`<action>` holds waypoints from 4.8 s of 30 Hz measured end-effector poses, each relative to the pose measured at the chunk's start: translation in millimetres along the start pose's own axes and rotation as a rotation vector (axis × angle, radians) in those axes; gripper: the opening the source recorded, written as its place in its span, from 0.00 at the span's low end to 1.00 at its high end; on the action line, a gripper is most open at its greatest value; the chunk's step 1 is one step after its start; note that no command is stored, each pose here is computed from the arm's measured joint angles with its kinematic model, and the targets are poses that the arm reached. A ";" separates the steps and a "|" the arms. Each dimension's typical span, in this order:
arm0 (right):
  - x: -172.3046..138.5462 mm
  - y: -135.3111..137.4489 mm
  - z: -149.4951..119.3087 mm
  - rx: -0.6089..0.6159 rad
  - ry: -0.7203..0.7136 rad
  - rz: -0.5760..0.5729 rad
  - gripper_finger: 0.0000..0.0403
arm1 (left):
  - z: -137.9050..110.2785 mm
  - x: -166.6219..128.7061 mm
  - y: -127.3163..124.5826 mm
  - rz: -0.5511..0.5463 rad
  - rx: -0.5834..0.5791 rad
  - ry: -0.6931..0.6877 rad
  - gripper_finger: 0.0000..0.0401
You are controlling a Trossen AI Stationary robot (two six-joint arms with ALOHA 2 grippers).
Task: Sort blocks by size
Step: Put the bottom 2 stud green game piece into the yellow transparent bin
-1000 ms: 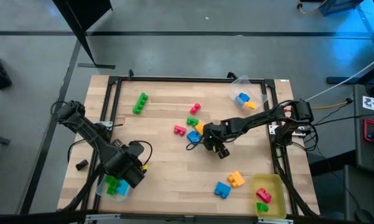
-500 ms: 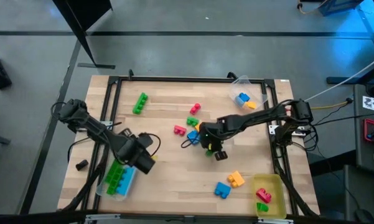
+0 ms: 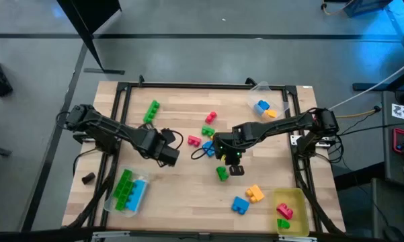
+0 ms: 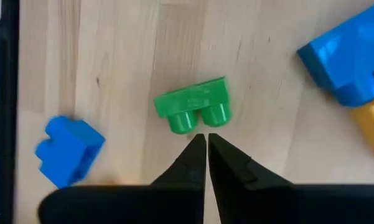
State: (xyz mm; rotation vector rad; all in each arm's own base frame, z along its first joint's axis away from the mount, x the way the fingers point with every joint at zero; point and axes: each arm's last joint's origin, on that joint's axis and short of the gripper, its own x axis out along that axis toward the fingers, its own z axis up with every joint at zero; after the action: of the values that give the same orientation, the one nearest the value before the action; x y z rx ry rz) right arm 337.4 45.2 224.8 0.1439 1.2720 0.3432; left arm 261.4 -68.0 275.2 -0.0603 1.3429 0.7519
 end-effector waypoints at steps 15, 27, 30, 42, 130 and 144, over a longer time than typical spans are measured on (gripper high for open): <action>10.8 23.8 10.6 0.164 -0.128 -0.165 0.47 | 29.2 11.6 5.7 -0.087 0.028 -0.083 0.53; 51.9 34.4 9.1 0.514 -0.062 -0.159 0.55 | 64.1 37.0 43.8 -0.057 0.152 -0.085 0.53; 59.6 33.4 10.1 0.559 -0.080 -0.200 0.55 | 72.7 44.7 56.4 -0.047 0.151 -0.085 0.53; 66.4 28.0 8.9 0.633 -0.110 -0.310 0.55 | 87.6 55.5 75.2 -0.052 0.116 -0.115 0.53; 10.0 113.1 -44.9 0.548 0.089 -0.259 0.34 | -40.1 66.2 147.4 -0.287 -0.230 -0.382 0.53; 43.2 107.0 -52.0 0.679 -0.018 -0.178 0.34 | -47.4 65.2 135.4 -0.338 -0.218 -0.405 0.53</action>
State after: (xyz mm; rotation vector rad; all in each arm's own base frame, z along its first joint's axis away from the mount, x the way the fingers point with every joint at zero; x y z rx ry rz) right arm 280.3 155.8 201.6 0.6036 1.3312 -0.2554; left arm 152.5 44.1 255.3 -0.2868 0.8343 0.5813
